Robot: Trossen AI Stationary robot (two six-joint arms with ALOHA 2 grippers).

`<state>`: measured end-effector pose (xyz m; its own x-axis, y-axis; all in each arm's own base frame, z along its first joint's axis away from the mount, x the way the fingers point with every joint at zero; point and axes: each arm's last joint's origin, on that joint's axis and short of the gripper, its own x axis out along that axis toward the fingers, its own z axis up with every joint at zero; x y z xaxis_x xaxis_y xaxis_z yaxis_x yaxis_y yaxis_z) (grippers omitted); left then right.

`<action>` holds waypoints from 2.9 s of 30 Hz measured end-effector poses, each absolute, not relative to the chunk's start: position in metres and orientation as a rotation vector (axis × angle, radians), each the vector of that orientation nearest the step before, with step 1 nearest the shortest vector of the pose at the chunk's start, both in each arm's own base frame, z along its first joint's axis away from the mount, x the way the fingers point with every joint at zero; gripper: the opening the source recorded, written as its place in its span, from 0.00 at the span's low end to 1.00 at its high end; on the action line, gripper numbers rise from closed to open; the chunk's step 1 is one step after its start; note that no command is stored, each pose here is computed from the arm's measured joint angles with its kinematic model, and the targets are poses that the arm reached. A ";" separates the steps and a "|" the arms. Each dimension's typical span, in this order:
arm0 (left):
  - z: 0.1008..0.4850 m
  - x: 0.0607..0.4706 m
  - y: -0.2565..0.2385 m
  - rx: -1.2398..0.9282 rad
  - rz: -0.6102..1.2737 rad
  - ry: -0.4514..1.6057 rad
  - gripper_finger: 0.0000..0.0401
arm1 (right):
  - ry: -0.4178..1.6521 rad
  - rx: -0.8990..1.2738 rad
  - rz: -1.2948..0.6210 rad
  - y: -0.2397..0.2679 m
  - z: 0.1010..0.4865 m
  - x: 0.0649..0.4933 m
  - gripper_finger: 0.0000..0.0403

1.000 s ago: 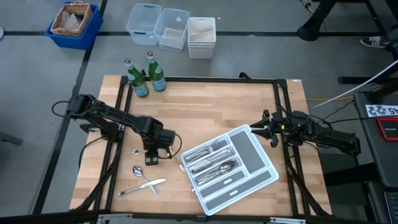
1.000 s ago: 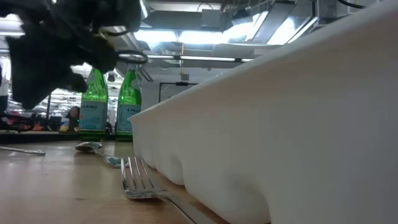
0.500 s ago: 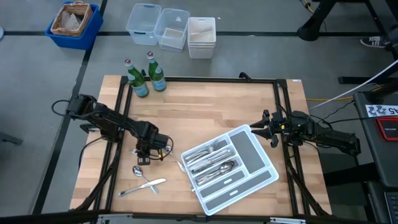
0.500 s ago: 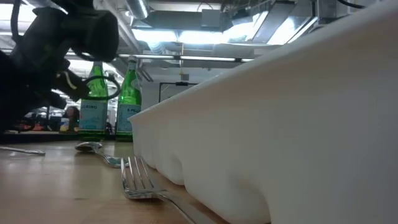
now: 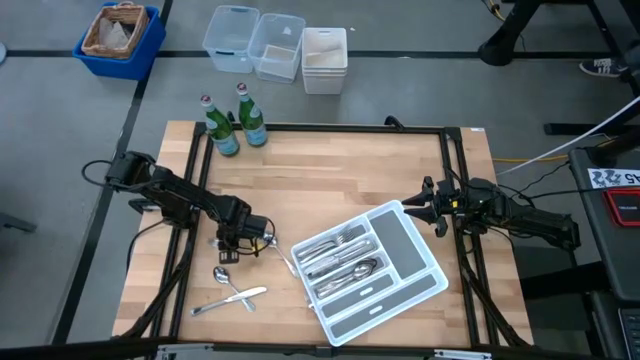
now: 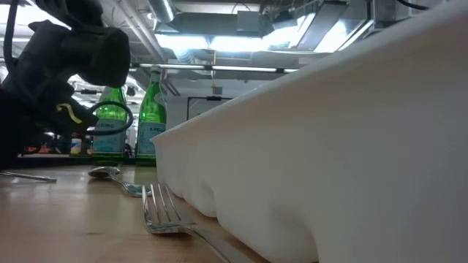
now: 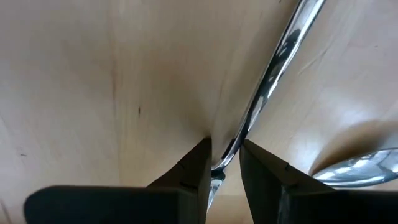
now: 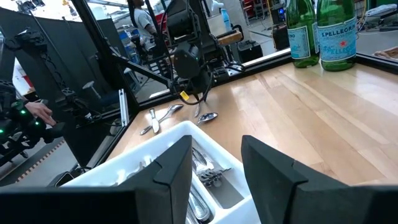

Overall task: Sort silverware
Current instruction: Put the silver fork into the white silverware tray

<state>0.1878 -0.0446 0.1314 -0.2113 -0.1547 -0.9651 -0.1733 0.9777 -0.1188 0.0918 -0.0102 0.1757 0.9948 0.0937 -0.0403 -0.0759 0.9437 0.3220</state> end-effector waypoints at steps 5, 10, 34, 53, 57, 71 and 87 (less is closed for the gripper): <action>0.131 0.187 -0.044 -0.252 0.027 1.789 0.18 | 0.056 0.326 0.086 -0.010 0.176 0.092 0.35; 0.130 0.187 -0.044 -0.247 0.031 1.787 0.09 | 0.056 0.326 0.086 -0.010 0.176 0.092 0.35; 0.168 0.202 -0.040 -0.402 0.103 1.615 0.01 | 0.055 0.326 0.087 -0.010 0.176 0.092 0.35; 0.215 0.226 -0.037 -1.259 0.406 1.036 0.01 | 0.056 0.326 0.086 -0.010 0.176 0.092 0.35; 0.225 0.238 -0.038 -1.388 0.350 0.895 0.01 | 0.055 0.326 0.086 -0.010 0.176 0.092 0.35; 0.234 0.248 -0.051 -1.743 0.503 0.592 0.01 | 0.055 0.326 0.086 -0.010 0.176 0.092 0.35; 0.242 0.252 -0.044 -1.786 0.671 0.120 0.01 | -0.237 0.249 0.130 -0.010 0.203 0.089 0.35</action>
<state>0.2516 -0.0438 0.2419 0.8303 0.2529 -0.4966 -0.4090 -0.3288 -0.8513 0.0890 -0.0097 0.2035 0.9638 0.0978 0.2481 -0.1564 0.9609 0.2286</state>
